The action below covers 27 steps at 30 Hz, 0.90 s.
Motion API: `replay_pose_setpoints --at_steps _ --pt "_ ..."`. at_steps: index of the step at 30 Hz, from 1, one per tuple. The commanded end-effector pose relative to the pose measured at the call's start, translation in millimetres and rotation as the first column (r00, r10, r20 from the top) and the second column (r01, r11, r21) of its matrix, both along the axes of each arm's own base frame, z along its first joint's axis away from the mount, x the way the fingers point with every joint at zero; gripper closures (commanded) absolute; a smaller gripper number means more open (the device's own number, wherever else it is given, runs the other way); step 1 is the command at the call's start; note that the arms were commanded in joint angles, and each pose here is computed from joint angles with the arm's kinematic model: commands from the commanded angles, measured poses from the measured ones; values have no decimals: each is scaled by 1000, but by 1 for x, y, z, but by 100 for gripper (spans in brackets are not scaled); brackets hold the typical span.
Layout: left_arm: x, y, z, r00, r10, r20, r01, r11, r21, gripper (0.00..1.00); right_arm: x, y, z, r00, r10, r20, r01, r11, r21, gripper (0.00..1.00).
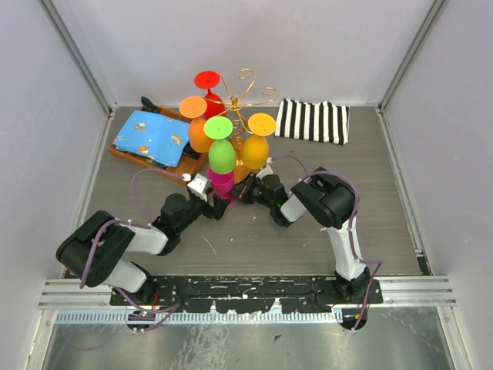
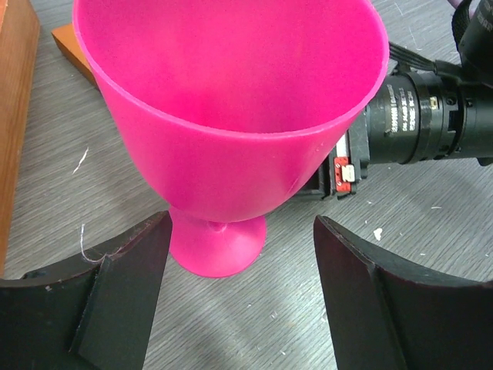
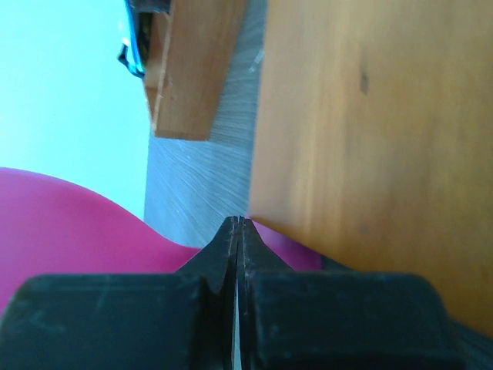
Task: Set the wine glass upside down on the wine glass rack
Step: Move the wine glass to the center of the board.
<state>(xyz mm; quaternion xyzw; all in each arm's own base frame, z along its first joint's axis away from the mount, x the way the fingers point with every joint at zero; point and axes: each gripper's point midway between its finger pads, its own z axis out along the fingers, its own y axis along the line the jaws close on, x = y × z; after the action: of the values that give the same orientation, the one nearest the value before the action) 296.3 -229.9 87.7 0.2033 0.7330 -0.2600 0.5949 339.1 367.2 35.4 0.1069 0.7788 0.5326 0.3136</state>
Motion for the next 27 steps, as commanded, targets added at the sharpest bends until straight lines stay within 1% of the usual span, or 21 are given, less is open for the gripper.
replay_pose_setpoints --at_steps 1,6,14,27 --pt "1 4 10 999 19 41 -19 1000 -2 18 18 15 43 994 -8 113 0 998 69 99" --pt "-1 8 9 999 25 42 -26 1000 14 18 21 16 42 993 -13 114 5 998 68 99" --pt "-1 13 8 998 39 41 -41 999 33 18 20 32 37 993 36 108 -45 996 77 99" --pt "-11 24 1 998 60 15 -60 997 53 18 -4 43 22 990 111 81 -117 991 67 99"
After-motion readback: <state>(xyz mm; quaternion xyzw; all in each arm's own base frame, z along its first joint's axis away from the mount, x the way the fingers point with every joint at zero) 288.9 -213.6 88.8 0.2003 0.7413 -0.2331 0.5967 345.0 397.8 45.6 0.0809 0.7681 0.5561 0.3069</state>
